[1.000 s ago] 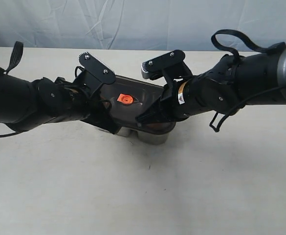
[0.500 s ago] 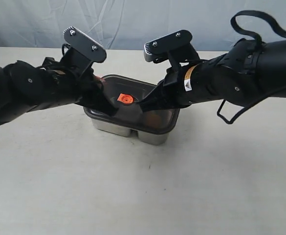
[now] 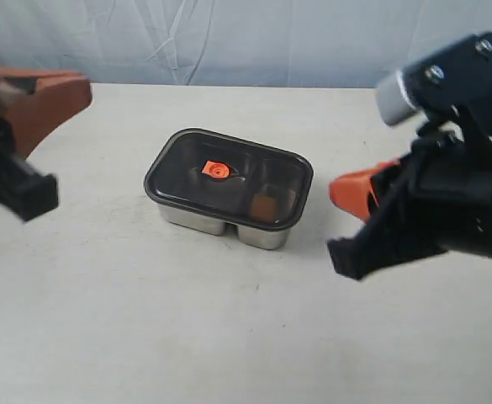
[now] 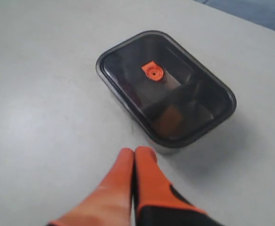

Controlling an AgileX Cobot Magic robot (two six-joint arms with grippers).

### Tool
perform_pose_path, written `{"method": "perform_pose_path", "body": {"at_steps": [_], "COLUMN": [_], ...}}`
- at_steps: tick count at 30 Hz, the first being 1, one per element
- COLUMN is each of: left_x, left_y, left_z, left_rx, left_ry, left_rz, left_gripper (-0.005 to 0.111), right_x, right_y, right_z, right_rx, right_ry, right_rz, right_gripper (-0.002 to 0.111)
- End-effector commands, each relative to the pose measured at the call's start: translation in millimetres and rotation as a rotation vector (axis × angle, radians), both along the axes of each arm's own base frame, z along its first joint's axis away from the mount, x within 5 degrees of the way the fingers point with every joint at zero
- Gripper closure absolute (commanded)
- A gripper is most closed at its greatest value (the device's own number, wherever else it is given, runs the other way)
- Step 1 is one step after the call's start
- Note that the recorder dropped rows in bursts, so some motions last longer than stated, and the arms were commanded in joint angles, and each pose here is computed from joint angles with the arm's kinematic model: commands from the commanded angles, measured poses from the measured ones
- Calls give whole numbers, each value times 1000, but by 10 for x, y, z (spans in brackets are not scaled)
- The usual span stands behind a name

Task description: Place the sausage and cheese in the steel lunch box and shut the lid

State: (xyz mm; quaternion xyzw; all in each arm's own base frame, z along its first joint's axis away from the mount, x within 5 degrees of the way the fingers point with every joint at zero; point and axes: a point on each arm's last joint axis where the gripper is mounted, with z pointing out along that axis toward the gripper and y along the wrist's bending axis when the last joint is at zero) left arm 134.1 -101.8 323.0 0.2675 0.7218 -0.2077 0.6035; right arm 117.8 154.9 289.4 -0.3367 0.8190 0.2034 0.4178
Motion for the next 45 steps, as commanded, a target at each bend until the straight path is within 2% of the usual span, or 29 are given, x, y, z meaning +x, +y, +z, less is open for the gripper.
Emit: {"method": "perform_pose_path", "body": {"at_steps": [1, 5, 11, 19, 20, 22, 25, 27, 30, 33, 37, 41, 45], "left_x": [-376, -550, -688, -691, -690, -660, -692, -709, -721, -742, -778, -814, -822], "left_y": [262, 365, 328, 328, 330, 358, 383, 419, 537, 672, 774, 801, 772], "left_z": [-236, -445, -497, -510, -512, -510, -488, -482, -531, -698, -1004, -1155, -1175], "left_rx": [-91, -112, -100, -62, -48, 65, 72, 53, -64, -200, -290, -329, -293], "left_ry": [-9, -5, 52, 36, 26, -80, -119, -134, -112, -77, -53, -61, -52], "left_rz": [12, -2, -119, -127, -129, -110, -112, -86, 48, 221, 367, 401, 371], "left_gripper": [107, 107, 107, 107, 107, 107, 107, 107, 107, 107, 107, 107, 107], "right_x": [-223, -307, -313, -313, -313, -313, -313, -312, -312, -312, -312, -312, -312], "right_y": [-319, -477, -480, -478, -478, -478, -478, -477, -477, -477, -477, -477, -475], "right_z": [-184, -192, -166, -163, -163, -163, -163, -162, -162, -162, -162, -162, -160], "right_rx": [4, -13, 9, 13, 13, 13, 13, 14, 14, 14, 14, 14, 16], "right_ry": [11, 33, 19, 17, 17, 17, 17, 16, 16, 16, 16, 16, 15], "right_rz": [-13, -46, -41, -40, -40, -40, -40, -39, -39, -39, -39, -39, -38], "right_gripper": [109, 109, 109, 109, 109, 109, 109, 109, 109, 109, 109, 109, 109]}}
